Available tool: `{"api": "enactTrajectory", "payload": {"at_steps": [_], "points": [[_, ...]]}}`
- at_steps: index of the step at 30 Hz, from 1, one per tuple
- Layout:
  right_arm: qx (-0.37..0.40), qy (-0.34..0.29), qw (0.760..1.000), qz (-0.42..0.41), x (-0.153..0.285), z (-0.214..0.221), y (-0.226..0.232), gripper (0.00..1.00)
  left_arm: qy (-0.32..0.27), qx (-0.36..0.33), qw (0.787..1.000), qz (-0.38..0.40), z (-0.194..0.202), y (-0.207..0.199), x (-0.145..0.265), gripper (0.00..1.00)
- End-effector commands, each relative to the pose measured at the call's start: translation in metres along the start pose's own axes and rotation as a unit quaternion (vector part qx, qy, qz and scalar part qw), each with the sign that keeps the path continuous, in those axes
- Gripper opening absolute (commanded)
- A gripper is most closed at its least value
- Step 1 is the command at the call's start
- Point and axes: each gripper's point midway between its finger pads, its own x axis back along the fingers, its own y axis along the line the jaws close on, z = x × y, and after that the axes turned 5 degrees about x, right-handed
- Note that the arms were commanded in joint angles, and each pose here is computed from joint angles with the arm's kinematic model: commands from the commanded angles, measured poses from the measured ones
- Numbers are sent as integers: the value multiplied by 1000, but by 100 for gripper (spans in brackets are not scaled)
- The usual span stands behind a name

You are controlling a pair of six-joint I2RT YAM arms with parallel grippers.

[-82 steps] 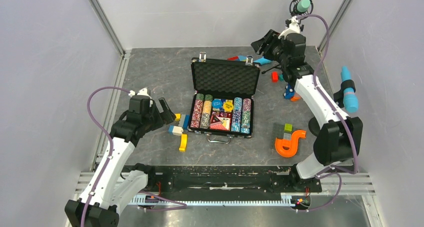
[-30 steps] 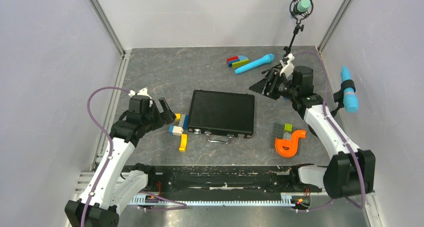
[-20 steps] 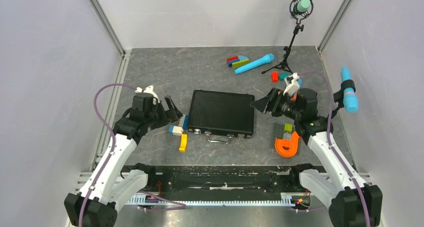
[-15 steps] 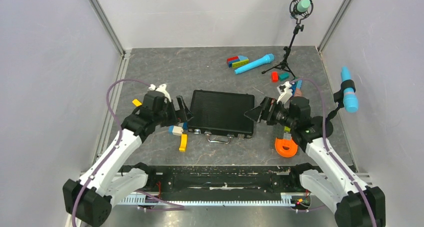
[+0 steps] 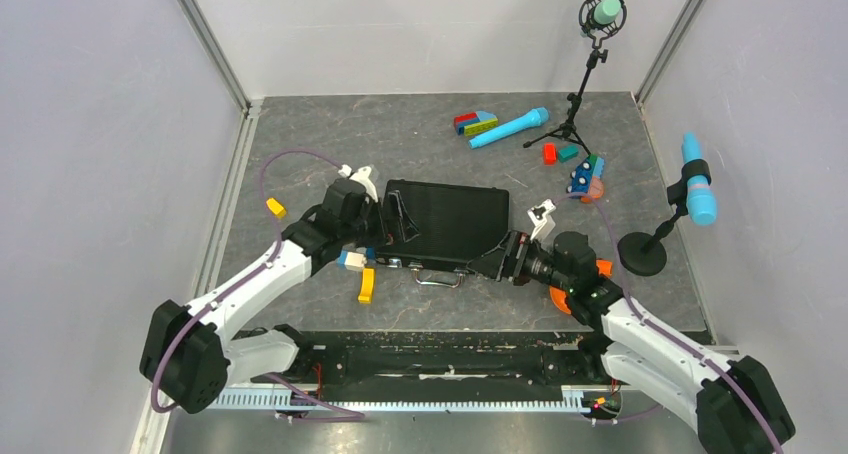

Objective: Pack up texas hold em set

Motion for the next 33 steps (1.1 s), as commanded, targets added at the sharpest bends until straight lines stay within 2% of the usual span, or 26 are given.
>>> {"api": "enactTrajectory", "payload": {"at_steps": [1, 16, 21, 33], "points": [[-5, -32, 998, -60, -5, -11, 24, 98, -12, 17, 999, 36, -1, -12, -10, 100], [-18, 3, 997, -78, -18, 13, 19, 98, 0, 28, 999, 28, 14, 3, -29, 100], [-27, 20, 999, -36, -20, 28, -3, 98, 12, 32, 999, -3, 21, 16, -35, 100], [-52, 32, 997, 43, -13, 59, -51, 98, 19, 30, 999, -18, 25, 24, -38, 100]]}}
